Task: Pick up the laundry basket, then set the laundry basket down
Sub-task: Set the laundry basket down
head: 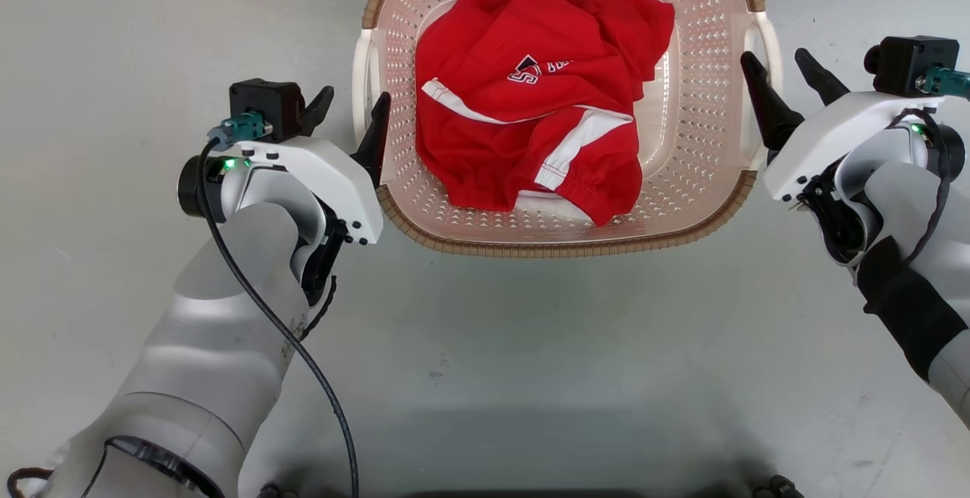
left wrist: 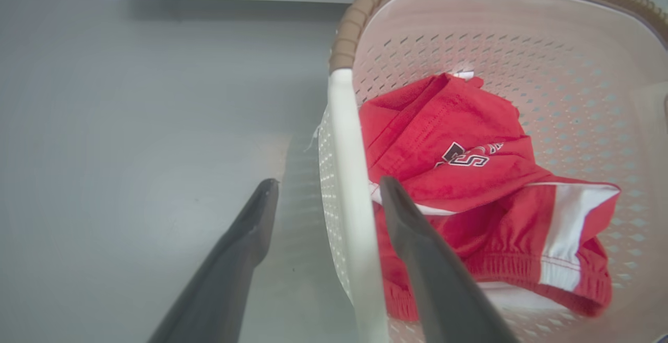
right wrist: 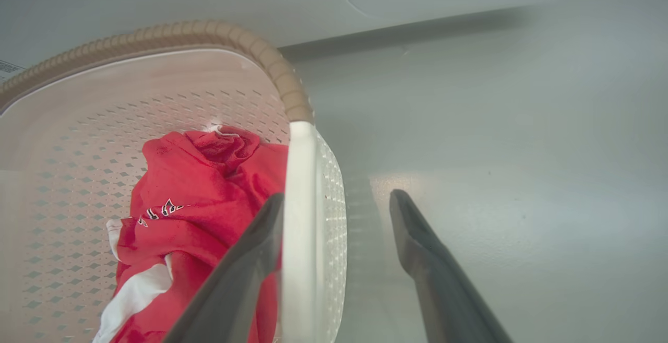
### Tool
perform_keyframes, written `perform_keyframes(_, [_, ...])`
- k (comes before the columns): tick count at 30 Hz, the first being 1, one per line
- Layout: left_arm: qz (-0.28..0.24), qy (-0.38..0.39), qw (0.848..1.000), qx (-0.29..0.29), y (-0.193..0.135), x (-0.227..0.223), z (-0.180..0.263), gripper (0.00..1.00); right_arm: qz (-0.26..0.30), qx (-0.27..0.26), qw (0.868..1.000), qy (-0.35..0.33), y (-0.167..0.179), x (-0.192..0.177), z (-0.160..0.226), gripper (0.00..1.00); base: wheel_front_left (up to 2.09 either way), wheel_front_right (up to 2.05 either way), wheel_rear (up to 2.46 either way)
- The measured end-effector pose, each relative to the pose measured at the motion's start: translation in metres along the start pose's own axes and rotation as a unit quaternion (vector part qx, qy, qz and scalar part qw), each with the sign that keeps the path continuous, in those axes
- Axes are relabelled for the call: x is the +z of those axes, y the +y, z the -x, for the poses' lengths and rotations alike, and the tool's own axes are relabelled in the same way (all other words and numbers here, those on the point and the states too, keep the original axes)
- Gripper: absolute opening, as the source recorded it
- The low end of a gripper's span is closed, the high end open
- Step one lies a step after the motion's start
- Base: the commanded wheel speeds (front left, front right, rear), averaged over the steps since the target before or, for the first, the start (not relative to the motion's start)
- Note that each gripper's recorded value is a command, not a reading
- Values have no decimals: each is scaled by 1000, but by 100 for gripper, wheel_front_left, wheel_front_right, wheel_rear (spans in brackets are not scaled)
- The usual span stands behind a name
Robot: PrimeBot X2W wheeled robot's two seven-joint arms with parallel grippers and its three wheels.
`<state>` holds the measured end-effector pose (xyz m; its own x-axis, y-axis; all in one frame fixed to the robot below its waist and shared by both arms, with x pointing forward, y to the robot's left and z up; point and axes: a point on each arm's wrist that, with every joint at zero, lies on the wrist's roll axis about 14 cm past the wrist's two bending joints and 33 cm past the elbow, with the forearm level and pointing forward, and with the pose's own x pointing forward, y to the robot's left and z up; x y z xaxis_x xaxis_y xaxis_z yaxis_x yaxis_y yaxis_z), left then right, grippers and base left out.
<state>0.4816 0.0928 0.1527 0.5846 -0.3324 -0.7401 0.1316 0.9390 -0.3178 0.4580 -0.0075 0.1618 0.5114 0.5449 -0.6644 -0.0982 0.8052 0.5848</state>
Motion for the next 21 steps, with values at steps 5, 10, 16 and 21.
perform_keyframes(5, [2,-5,1000,1,-2,4,5,100,10,-1,1000,-2,2,4,4,100,0,0,0])
perform_keyframes(10, [8,-13,1000,6,-2,9,14,100,19,3,1000,-13,10,15,9,100,0,0,0])
perform_keyframes(16, [17,-30,999,13,-3,17,34,100,28,17,999,-36,29,31,24,100,0,0,0])
perform_keyframes(21, [15,-53,998,19,-5,31,56,100,38,31,997,-64,48,48,42,100,0,0,0])
